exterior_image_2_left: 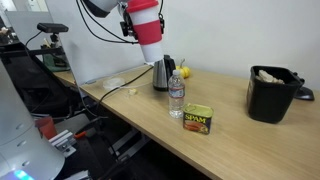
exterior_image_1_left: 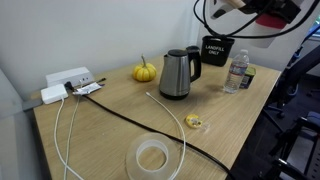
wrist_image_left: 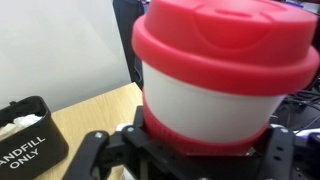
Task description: Move the pink and white coffee cup to the right side of the table
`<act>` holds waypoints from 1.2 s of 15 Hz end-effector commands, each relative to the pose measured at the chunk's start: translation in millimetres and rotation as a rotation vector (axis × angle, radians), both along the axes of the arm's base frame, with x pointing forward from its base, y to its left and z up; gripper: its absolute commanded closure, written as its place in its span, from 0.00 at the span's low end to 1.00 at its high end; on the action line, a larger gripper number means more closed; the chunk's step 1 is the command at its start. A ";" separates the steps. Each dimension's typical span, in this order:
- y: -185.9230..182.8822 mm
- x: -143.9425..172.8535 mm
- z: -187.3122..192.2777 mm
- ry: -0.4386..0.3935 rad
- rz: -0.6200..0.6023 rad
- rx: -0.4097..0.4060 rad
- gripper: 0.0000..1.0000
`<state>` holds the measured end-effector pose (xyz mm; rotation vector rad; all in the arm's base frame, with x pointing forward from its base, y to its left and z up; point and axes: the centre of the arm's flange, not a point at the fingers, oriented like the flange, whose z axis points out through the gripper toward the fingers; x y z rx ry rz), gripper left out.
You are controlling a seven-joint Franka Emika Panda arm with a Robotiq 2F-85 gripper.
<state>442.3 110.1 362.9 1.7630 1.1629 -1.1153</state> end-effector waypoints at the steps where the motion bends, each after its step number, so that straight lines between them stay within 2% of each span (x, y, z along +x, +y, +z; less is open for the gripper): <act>1: 0.0 0.0 0.0 0.000 0.000 0.000 0.08; 6: 0.0 0.0 0.0 0.000 0.000 0.000 0.08; 7: -0.6 2.7 2.2 -0.005 -0.020 0.008 0.33; 12: -21.9 33.8 13.0 -0.056 -0.142 0.028 0.33; 18: -59.4 76.8 26.2 -0.114 -0.344 0.060 0.33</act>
